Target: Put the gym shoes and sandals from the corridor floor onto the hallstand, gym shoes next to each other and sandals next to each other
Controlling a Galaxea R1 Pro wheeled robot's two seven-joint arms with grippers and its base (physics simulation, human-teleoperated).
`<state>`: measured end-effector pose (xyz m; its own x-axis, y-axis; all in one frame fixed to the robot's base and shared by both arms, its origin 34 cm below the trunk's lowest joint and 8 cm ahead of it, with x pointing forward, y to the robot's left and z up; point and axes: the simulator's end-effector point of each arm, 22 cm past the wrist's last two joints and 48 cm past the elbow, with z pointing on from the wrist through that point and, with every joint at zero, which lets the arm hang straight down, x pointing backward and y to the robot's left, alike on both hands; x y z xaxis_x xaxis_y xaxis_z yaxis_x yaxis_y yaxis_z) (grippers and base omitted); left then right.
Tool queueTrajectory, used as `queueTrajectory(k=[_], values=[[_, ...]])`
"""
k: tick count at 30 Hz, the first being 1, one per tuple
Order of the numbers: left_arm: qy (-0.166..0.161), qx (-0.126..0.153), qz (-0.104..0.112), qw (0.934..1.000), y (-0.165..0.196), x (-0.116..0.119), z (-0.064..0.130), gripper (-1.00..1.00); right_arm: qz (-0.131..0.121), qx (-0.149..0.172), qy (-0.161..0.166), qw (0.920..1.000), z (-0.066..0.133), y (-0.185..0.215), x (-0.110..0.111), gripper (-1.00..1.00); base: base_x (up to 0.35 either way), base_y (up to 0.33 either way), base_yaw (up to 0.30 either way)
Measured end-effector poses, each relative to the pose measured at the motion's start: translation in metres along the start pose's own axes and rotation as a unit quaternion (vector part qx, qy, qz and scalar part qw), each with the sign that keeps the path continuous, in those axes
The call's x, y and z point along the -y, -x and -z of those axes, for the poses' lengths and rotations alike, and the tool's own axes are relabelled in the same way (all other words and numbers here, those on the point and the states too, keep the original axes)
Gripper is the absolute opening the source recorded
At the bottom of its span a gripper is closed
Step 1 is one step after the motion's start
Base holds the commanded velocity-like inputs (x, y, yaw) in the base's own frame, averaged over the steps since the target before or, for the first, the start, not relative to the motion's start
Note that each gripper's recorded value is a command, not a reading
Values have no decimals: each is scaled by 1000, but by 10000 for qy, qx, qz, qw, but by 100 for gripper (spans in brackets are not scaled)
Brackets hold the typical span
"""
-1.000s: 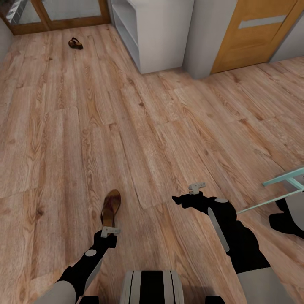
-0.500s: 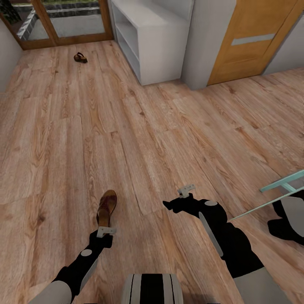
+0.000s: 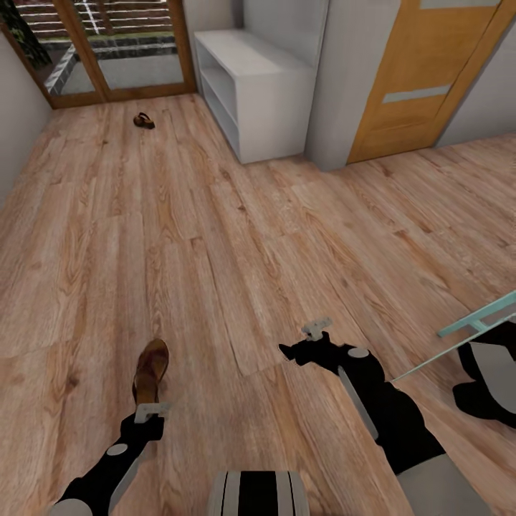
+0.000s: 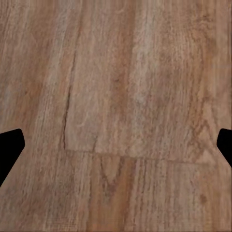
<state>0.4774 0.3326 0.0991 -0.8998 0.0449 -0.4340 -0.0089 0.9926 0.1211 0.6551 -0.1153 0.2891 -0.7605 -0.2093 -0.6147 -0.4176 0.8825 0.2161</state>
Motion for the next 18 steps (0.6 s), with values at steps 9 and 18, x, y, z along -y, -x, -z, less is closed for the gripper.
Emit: queueTrajectory(k=[9, 18], values=[[37, 22, 94, 9999, -17, -2, 21, -100, 72, 240, -610, 9978, 8, -81, 24, 100, 0, 0, 0], [50, 426, 121, 9990, -22, -2, 42, -100, 3, 268, -1251, 9918, 16, -186, 43, 100, 0, 0, 0]])
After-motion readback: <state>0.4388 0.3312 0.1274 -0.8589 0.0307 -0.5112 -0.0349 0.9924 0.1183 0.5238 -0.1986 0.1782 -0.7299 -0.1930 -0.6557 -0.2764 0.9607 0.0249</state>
